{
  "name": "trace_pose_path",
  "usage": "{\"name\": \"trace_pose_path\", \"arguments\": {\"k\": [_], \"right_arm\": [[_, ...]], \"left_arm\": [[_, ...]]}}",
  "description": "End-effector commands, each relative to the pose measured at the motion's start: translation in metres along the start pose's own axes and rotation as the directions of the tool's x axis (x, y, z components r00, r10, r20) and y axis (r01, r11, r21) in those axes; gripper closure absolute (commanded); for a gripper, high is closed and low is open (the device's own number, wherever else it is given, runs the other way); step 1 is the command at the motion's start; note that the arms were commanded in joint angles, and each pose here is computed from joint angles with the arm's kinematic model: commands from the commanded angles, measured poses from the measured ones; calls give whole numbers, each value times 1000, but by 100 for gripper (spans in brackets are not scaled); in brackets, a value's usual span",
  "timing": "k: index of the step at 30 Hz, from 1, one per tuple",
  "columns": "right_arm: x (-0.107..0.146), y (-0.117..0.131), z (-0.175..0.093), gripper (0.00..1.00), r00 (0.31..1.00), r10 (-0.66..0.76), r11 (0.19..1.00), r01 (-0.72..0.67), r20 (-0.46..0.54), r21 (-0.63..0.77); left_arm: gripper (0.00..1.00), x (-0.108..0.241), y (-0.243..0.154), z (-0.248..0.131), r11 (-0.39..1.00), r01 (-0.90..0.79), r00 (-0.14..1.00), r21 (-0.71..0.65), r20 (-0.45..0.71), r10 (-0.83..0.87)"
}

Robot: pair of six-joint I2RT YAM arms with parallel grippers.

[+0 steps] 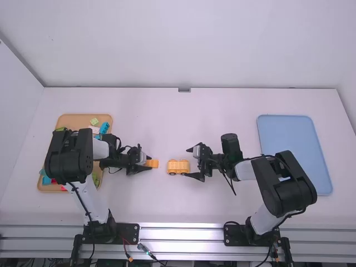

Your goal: Assemble lego blocks to make yellow taxi

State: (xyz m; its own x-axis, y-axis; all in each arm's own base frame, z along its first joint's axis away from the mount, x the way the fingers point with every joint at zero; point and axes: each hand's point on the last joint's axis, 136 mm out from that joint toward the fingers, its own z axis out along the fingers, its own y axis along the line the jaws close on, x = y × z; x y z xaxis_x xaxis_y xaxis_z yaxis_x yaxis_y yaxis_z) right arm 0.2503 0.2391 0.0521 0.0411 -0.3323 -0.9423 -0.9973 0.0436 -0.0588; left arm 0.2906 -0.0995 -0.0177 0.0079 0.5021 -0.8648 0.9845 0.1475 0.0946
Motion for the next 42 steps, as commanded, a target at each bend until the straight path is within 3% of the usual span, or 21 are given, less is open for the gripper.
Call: {"name": "trace_pose_path", "arguments": {"k": [1,12,14,23,26,33,42], "right_arm": [[2,5,0,1,1000,17,1000,-17,6,-15],[10,6,4,0,999,29,1000,-29,-27,-9],[21,7,10,0,998,29,1000,-29,-64,-1],[43,11,30,4,998,-33,999,32,-48,-25],[53,5,33,5,998,3,1000,-3,-58,5],[66,-2,44,5,998,44,999,-44,-40,-1],[62,-8,52,22,999,46,998,-47,-6,-30]], "left_arm": [[59,-3,-5,2,999,31,999,12,30,-31],[77,-2,-4,2,997,82,996,9,27,-82],[78,-2,-4,2,997,83,996,7,26,-83],[76,-4,-6,5,997,75,997,18,27,-76],[75,-4,-7,5,997,78,997,21,27,-79],[85,-4,-6,5,997,81,996,20,29,-82],[93,-4,-6,4,996,85,996,21,30,-86]]}}
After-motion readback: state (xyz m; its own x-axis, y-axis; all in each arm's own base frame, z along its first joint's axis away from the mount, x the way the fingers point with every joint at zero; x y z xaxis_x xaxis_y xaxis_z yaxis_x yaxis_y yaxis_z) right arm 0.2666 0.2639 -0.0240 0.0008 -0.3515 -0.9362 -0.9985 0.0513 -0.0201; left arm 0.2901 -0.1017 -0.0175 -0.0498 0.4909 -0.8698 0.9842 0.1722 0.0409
